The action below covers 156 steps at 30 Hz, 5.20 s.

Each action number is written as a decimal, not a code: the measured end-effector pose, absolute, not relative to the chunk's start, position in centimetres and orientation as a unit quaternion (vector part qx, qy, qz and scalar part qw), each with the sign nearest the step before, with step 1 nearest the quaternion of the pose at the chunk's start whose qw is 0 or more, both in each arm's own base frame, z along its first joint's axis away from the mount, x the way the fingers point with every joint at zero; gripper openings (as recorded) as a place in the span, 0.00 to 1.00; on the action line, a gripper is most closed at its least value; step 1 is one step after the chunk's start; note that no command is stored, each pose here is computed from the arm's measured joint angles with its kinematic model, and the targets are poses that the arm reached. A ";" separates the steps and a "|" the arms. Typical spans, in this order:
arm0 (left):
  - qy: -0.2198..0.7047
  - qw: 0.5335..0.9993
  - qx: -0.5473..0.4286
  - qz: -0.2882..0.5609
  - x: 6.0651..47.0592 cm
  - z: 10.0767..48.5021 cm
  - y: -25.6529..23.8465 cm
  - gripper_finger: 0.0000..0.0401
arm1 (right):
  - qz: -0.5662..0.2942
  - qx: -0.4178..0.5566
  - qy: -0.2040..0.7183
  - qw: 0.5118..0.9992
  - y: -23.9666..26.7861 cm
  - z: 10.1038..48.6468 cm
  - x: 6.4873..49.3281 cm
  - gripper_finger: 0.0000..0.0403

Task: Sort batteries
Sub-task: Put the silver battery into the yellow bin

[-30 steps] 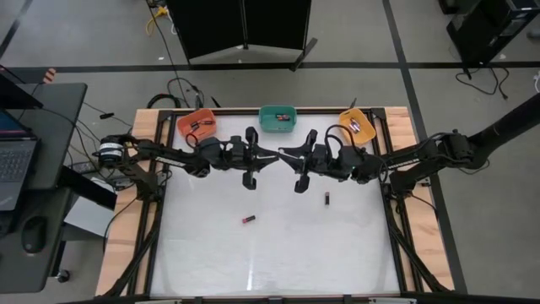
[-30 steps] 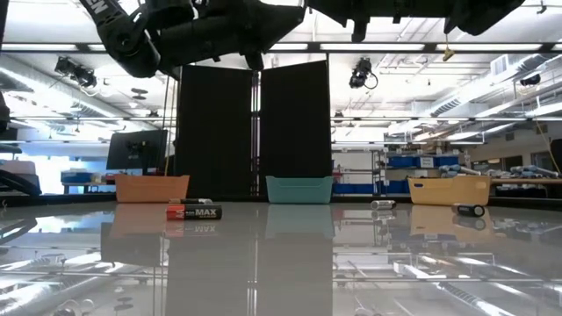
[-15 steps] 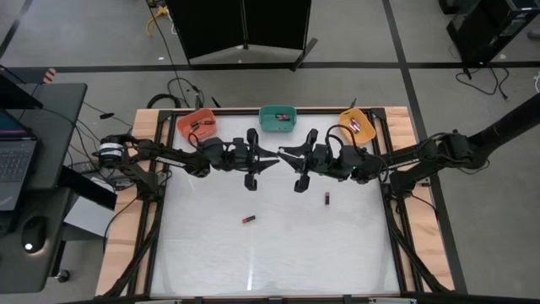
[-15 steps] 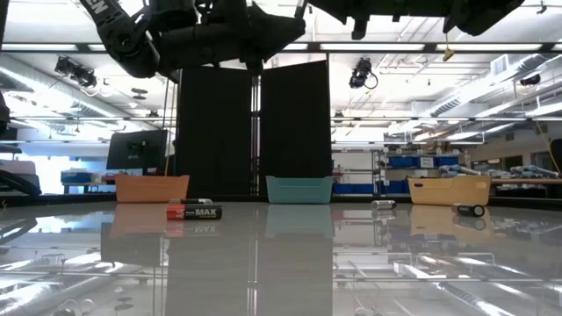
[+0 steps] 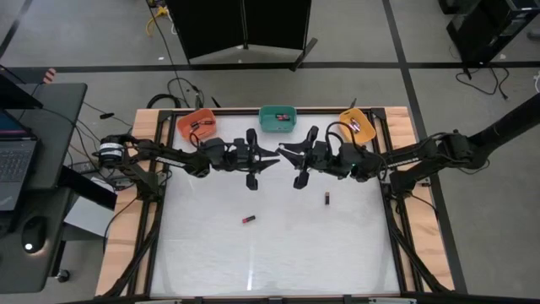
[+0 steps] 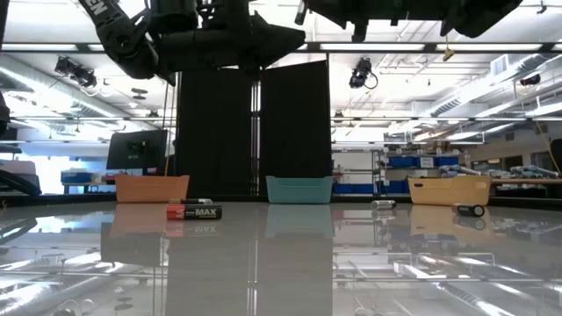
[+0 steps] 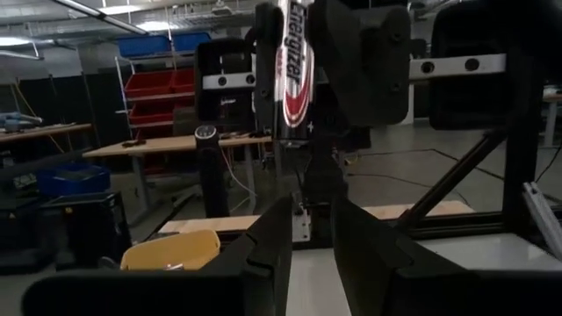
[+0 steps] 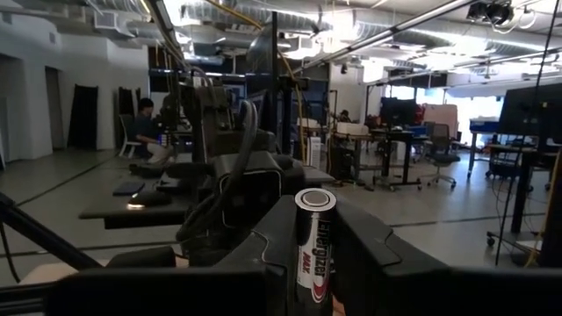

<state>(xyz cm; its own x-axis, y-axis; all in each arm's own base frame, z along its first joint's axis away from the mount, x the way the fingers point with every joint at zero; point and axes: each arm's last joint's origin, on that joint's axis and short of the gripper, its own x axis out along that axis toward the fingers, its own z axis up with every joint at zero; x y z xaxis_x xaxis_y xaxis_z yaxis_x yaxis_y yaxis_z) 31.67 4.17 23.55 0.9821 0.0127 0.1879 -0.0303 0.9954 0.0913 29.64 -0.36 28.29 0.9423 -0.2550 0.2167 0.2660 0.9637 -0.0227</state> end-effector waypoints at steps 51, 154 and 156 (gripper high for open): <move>-0.037 0.990 0.087 0.102 26.1 19.3 3.8 0.04 | -0.482 0.134 0.511 0.699 -17.7 20.3 17.8 0.16; 0.059 0.991 0.058 0.109 25.9 17.5 5.0 0.04 | -0.049 0.011 0.522 0.851 -7.9 14.9 25.7 0.48; 0.064 0.990 0.058 0.109 25.9 17.4 5.0 0.04 | -0.043 -0.007 0.535 0.844 -7.9 14.5 25.9 0.49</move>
